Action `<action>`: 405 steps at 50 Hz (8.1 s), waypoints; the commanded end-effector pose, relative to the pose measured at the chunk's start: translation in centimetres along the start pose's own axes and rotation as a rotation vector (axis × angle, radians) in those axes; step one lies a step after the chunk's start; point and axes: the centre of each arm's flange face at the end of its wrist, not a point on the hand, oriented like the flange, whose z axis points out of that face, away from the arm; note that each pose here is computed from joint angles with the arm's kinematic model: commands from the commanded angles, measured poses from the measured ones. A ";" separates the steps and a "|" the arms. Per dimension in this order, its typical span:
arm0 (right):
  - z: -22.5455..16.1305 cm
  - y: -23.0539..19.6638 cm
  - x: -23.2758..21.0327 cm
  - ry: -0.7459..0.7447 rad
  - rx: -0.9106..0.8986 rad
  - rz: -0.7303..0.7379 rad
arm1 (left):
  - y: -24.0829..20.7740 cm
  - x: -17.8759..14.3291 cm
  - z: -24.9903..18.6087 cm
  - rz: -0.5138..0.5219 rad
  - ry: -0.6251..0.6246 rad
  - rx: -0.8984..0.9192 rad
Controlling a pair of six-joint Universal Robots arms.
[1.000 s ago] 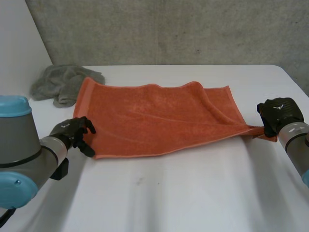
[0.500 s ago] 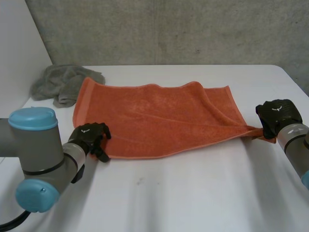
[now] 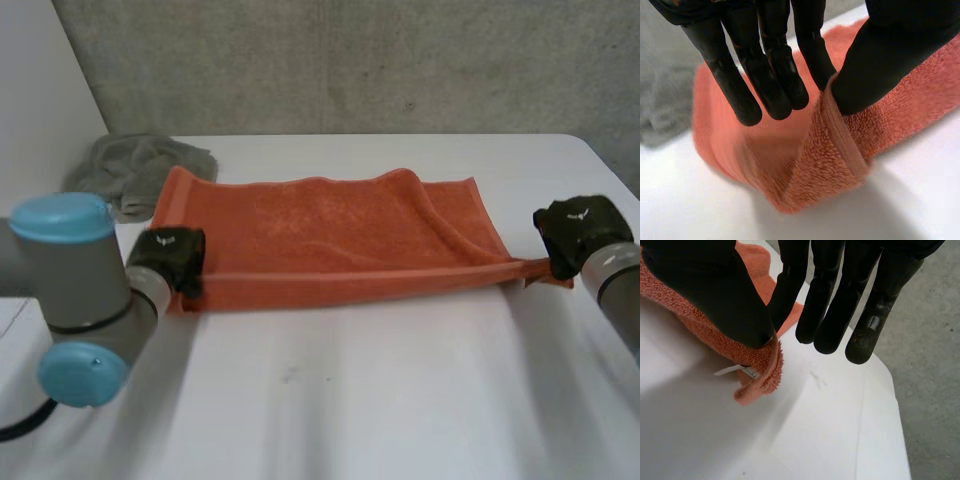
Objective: Fold the laundry.
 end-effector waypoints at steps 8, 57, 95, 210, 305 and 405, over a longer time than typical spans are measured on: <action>-9.7 -14.9 7.3 0.000 0.159 -0.163 | -16.1 -3.7 -11.2 0.273 -0.135 0.470; -8.5 -3.4 -11.1 -0.389 0.036 0.485 | -15.4 -0.9 -9.8 0.221 0.006 0.419; -5.7 1.6 -11.2 -0.314 -0.033 0.055 | -14.2 -1.1 -8.8 0.218 0.004 0.376; -0.9 -21.3 9.7 0.291 0.659 0.135 | -22.9 -5.3 -0.8 0.363 -0.392 0.944; 0.4 1.5 0.7 -0.130 -0.159 0.028 | -0.9 -7.9 2.9 0.199 -0.083 0.091; -2.4 5.3 0.4 -0.154 -0.108 0.012 | -2.0 0.9 -0.8 0.329 -0.006 0.292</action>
